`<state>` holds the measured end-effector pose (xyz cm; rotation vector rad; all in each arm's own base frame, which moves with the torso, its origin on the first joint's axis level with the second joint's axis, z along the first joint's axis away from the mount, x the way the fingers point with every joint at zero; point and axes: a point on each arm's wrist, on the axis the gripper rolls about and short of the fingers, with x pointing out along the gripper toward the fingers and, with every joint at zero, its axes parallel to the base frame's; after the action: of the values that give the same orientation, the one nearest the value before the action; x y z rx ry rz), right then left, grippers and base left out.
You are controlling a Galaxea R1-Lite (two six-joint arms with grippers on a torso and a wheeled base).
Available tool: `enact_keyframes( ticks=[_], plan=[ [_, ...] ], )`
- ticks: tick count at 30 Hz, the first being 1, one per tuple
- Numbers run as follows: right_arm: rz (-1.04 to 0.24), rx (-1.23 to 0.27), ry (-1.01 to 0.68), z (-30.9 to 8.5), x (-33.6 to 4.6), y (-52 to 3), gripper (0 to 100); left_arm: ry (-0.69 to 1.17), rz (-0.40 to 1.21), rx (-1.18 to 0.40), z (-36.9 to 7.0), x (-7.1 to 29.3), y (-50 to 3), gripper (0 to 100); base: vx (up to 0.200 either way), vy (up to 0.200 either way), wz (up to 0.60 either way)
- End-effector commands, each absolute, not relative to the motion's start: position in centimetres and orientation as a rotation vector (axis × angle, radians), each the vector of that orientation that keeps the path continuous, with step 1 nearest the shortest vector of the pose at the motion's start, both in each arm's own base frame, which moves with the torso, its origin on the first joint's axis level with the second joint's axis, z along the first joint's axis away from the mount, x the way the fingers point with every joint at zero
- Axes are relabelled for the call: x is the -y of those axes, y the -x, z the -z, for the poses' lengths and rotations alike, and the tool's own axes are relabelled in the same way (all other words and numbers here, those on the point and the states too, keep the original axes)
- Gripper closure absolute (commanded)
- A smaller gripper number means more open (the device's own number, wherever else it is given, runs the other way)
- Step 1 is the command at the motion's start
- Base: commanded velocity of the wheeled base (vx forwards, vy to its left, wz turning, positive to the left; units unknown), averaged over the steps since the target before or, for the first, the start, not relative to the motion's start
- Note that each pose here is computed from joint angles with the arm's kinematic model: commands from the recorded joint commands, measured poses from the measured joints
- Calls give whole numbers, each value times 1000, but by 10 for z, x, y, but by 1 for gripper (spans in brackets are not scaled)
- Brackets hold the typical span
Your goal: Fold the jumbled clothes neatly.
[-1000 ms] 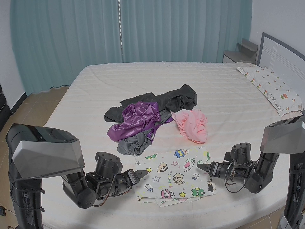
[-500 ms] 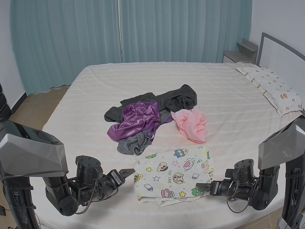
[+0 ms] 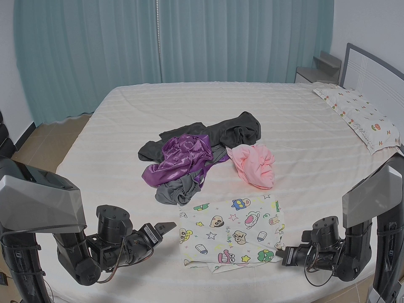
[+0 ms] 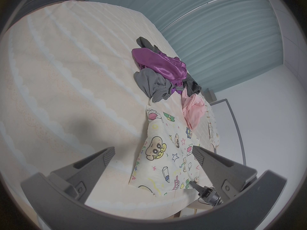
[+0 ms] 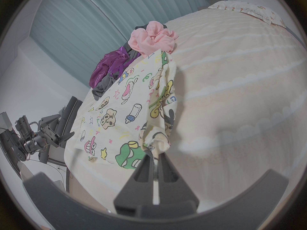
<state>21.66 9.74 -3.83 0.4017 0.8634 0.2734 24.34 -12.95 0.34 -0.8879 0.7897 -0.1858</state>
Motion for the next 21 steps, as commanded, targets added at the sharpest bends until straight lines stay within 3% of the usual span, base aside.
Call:
enact_keyframes(
  ticks=[1, 4, 5, 9, 15, 17, 21],
  plan=[
    [-264, -864, -402, 36, -94, -214, 100, 889, 184, -790, -3, 130, -243, 0, 0, 0, 0],
    [-245, -859, -396, 37, -91, -216, 100, 887, 186, -790, -3, 130, -243, 0, 0, 0, 0],
    [-241, -856, -396, 37, -91, -217, 0, 887, 186, -790, -3, 130, -243, 0, 0, 0, 0],
    [-238, -856, -394, 37, -89, -216, 0, 887, 185, -792, -3, 130, -243, 0, 0, 0, 0],
    [-260, -670, -443, 7, -83, -227, 0, 886, 184, -793, -2, 130, -244, 0, 0, 0, 0],
    [-259, -590, -463, 1, -84, -250, 0, 886, 183, -794, -2, 130, -244, 0, 0, 0, 0],
    [-225, -578, -474, 5, -86, -297, 0, 885, 181, -795, -1, 130, -244, 0, 0, 0, 0]
  ],
)
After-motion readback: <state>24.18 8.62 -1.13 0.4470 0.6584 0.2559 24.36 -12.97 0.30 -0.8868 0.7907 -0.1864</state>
